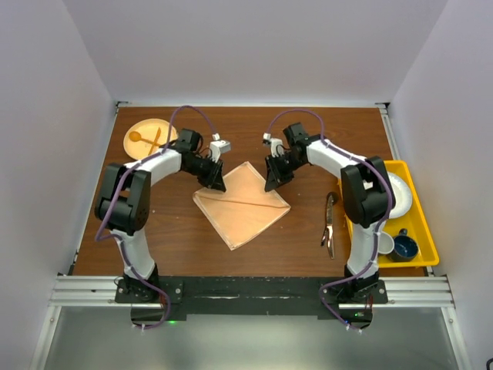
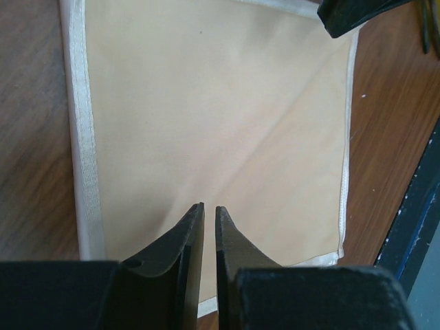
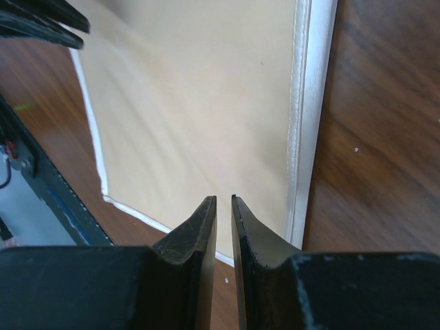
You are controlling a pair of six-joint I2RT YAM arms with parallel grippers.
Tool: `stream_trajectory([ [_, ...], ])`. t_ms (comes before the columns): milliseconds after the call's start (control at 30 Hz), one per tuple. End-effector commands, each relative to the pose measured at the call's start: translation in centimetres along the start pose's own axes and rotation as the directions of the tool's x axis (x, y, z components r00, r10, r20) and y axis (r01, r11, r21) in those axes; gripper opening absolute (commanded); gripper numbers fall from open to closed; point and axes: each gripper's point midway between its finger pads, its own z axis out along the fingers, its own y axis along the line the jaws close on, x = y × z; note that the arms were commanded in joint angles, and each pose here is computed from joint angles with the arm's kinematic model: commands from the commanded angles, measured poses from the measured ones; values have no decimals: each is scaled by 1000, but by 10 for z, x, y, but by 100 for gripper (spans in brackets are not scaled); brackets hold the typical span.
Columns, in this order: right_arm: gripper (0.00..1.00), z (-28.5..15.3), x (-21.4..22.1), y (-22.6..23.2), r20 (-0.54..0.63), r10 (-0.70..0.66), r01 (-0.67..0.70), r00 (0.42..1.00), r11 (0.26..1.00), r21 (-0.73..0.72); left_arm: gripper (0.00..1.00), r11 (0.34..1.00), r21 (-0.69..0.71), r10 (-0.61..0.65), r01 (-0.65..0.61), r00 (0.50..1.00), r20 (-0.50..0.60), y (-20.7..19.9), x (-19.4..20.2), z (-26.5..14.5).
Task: Fold the napkin into a case and place the utensils inside
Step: Smooth out the upper triangle-folded napkin at the center of the board, then pick up the upper triangle-folded napkin from the center of the board.
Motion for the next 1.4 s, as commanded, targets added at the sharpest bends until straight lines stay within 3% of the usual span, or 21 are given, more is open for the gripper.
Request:
stream_trajectory([
  [0, 19, 15, 25, -14, -56, -52, 53, 997, 998, 30, 18, 999, -49, 15, -18, 999, -51, 14, 16, 8],
  [267, 21, 20, 70, -13, -133, -43, 48, 990, 998, 36, 18, 998, -63, 14, -21, 994, -104, 31, 25, 22],
  [500, 23, 22, 98, 11, -198, -77, 73, 977, 997, -30, 20, 996, -3, 90, -92, 983, -159, 15, 30, 30],
  [633, 29, 3, 83, 45, -155, -121, 98, 981, 984, -151, 28, 978, 123, 175, -170, 984, -29, -17, 0, 16],
  [800, 36, -30, 34, 72, -6, -110, 106, 994, 969, -222, 33, 950, 101, 279, -295, 949, 148, -33, -61, -2],
  [933, 45, -42, -7, 47, 109, -15, 34, 994, 986, -166, 41, 949, 24, 304, -313, 934, 186, -12, -95, 11],
  [1033, 49, -39, -23, 27, 153, -29, 44, 988, 994, -98, 46, 945, 4, 320, -326, 930, 180, 2, -105, 28],
  [1367, 45, -1, -2, -16, 99, 16, -15, 995, 1000, -11, 48, 954, 9, 296, -301, 943, 155, 29, -105, 67],
])
